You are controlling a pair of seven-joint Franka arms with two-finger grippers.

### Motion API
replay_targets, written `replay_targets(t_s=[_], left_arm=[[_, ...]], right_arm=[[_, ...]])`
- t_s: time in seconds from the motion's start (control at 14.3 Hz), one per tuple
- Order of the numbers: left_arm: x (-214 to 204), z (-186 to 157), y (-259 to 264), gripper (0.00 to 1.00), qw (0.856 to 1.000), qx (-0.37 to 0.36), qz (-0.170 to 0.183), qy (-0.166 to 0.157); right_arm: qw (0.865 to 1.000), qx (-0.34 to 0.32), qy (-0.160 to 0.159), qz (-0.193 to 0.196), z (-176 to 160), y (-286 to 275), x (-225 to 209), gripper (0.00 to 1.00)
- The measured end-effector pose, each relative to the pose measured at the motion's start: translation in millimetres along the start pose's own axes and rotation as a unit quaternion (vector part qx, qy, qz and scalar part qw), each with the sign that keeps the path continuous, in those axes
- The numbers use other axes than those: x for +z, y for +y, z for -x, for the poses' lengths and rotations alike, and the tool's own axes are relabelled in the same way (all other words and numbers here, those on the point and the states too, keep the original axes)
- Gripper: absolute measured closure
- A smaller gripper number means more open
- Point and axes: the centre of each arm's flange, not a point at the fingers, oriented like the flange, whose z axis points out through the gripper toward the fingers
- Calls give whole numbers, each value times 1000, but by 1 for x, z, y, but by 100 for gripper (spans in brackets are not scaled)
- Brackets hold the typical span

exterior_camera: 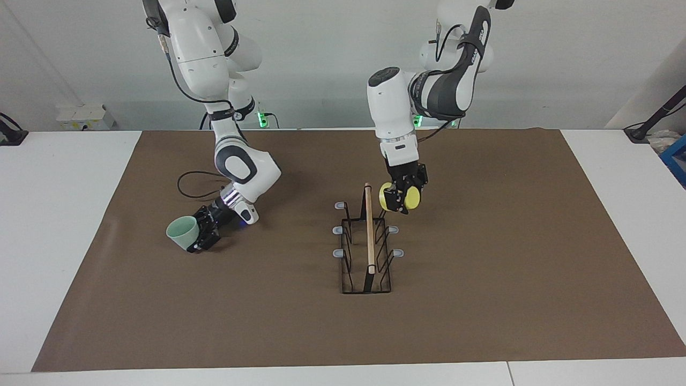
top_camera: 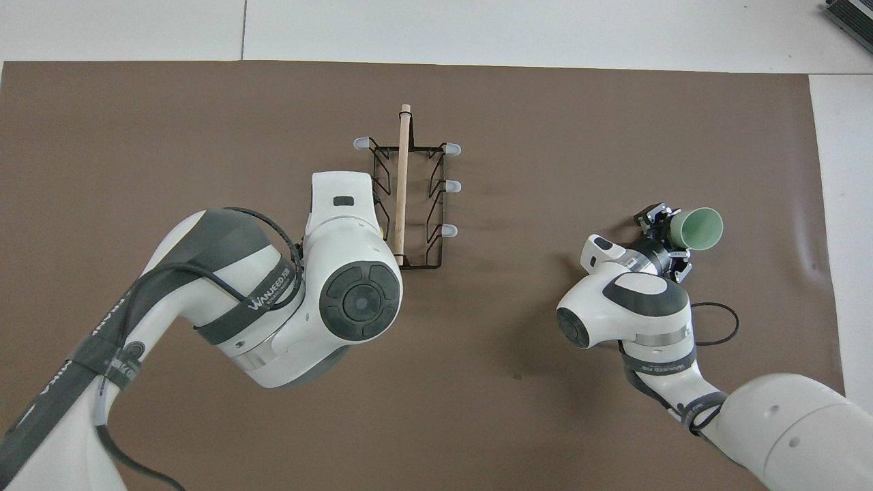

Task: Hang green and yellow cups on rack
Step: 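Carry the yellow cup with the left gripper onto a rack peg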

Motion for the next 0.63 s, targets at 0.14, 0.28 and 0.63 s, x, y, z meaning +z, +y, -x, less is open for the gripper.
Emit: replay_targets(t_s=[0.14,0.28,0.63], left_arm=[[-4,5,2,39,1000,5,4,2],[-6,7,3,39,1000,6,6,2],[-19,4,10,0,1000,8,10,4]], right_arm=[[1000,2,-1,1,2,2,0,34],[1000,19,1,-8,9,7,-3,34],[986,91,100,-100,51,52,-33,34]])
